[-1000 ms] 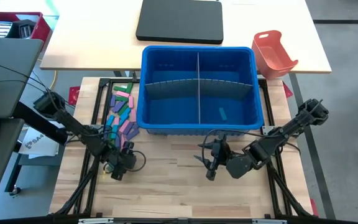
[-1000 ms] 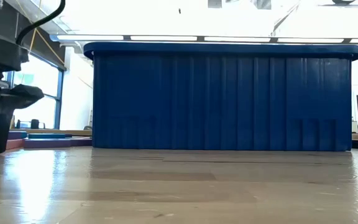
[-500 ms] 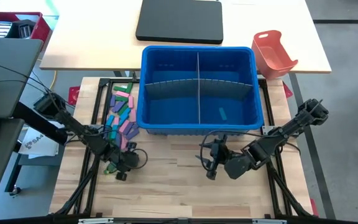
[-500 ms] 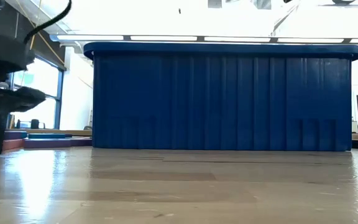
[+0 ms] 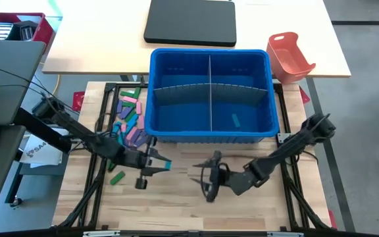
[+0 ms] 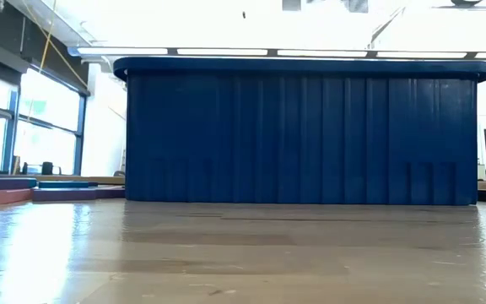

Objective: Sort blocks
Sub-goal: Put the blue block into the bottom right of the blue bin, then put the blue block into the blue bin with the other blue block

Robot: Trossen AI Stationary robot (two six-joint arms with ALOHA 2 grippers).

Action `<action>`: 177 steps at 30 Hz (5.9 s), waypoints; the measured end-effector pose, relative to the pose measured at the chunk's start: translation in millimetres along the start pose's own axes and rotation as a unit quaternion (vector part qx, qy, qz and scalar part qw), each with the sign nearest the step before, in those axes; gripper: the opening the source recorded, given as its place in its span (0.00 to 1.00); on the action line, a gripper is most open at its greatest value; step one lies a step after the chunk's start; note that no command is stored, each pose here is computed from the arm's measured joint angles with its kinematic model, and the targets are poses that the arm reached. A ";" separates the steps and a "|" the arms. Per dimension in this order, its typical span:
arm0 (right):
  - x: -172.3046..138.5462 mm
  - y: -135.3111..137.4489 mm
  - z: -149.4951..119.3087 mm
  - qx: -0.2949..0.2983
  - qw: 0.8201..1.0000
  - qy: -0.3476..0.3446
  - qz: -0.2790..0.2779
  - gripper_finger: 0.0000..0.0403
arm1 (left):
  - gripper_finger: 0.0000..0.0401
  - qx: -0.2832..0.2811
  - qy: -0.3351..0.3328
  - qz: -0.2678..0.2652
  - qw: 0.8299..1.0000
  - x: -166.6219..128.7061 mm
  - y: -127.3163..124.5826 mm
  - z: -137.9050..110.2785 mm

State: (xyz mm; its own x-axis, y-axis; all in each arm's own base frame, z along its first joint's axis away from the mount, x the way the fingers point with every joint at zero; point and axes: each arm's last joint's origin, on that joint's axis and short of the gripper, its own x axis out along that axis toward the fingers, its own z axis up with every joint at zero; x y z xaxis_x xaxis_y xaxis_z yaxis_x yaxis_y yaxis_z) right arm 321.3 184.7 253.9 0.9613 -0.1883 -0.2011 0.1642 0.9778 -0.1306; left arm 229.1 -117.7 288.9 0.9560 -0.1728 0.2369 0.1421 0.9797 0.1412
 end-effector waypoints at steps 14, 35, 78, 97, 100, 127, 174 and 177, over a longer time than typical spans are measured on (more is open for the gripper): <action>36.2 -15.2 24.8 -0.025 0.978 -0.206 0.034 0.53 | 0.24 -0.011 -0.115 0.023 0.993 10.7 1.6 1.3; 57.7 -32.4 36.2 0.001 0.987 -0.156 0.049 0.36 | 0.25 -0.024 -0.115 0.041 0.992 24.1 3.4 -24.8; -30.3 -309.5 -11.5 0.496 0.744 0.357 -0.270 0.25 | 0.56 -0.019 0.124 0.121 0.985 3.7 16.3 -29.8; 29.4 -330.5 -118.1 0.465 0.618 0.561 -0.296 0.25 | 0.56 -0.013 0.143 0.117 0.983 2.8 15.7 -33.5; 33.0 -329.6 -128.4 0.462 0.606 0.575 -0.297 0.25 | 0.56 -0.018 0.143 0.117 0.983 2.7 15.4 -33.7; 34.3 -331.3 -120.2 0.390 0.626 0.613 -0.283 0.68 | 0.56 -0.041 0.159 0.120 0.979 1.6 15.1 -37.6; -61.0 -39.5 29.9 -0.026 0.978 0.163 -0.130 0.69 | 0.54 -0.346 0.546 0.313 0.696 -111.0 23.8 -62.6; -58.1 -41.7 29.5 -0.025 0.977 0.164 -0.136 0.69 | 0.52 -0.341 0.563 0.413 0.629 -128.9 32.9 -64.4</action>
State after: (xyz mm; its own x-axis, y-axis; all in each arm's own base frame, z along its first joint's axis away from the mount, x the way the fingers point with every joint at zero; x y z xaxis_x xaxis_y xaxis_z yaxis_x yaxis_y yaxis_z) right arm 265.1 157.6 299.6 0.7588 -0.4689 -0.4520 0.3852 0.8827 -0.2690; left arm 127.0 -56.6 201.1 0.2968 0.2293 -0.9270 -0.8133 0.5695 -0.1195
